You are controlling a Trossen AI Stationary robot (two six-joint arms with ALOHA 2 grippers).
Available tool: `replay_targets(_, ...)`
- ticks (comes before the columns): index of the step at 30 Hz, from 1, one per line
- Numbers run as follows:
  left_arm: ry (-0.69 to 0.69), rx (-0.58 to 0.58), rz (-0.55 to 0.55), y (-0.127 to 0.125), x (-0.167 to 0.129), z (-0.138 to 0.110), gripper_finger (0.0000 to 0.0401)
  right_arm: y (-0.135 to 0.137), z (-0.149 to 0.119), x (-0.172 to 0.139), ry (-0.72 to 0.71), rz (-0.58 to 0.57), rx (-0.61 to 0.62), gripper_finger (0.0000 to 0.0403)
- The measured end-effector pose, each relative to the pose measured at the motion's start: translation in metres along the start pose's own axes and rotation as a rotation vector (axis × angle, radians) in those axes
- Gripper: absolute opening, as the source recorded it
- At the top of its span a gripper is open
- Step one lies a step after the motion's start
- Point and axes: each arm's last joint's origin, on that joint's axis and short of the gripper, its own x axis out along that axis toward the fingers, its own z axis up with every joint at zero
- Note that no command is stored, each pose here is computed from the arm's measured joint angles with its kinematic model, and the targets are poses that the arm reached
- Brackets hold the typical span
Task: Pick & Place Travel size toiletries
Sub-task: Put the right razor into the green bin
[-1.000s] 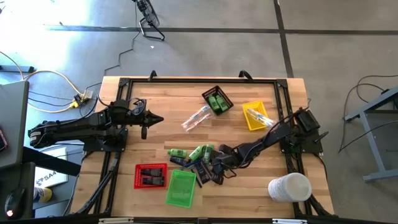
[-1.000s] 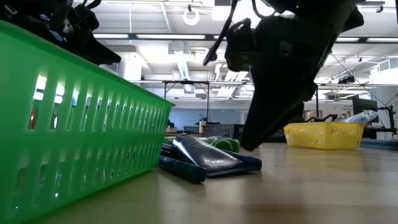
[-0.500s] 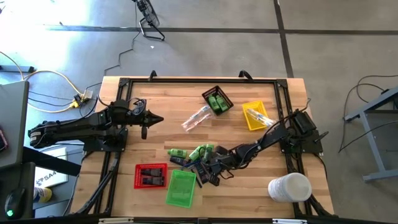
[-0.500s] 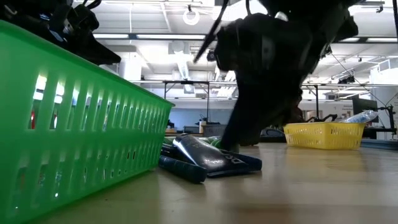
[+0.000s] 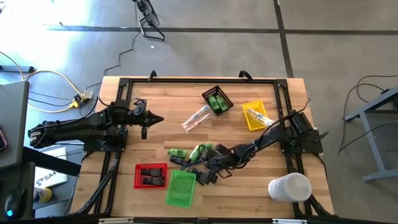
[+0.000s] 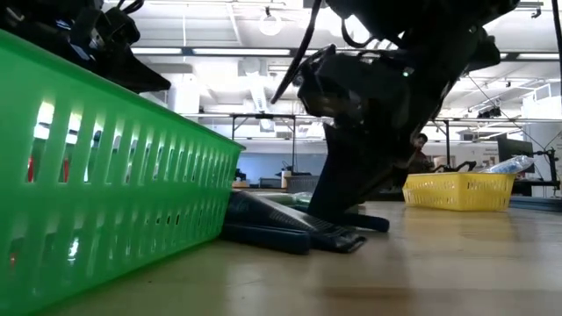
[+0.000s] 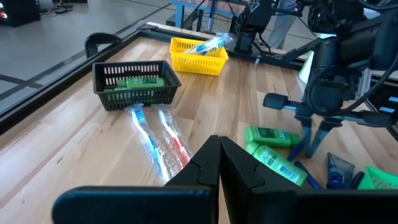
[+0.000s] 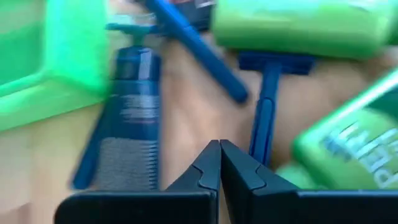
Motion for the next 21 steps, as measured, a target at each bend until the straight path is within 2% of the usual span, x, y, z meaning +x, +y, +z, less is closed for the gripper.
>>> replay_targets(9, 0.007, -0.001, 0.001, 0.0, 0.0, -0.001, 0.0001, -0.011, -0.001, 0.0, -0.063, -0.185, 0.066, 0.0002)
replay_targets(18, 0.011, -0.002, 0.002, 0.0, 0.0, -0.001, 0.0001, -0.024, -0.001, -0.002, -0.183, -0.398, 0.1, 0.0002)
replay_targets(21, 0.011, -0.002, 0.002, 0.0, 0.0, -0.001, 0.0001, -0.028, -0.001, -0.002, -0.184, -0.428, 0.118, 0.0002)
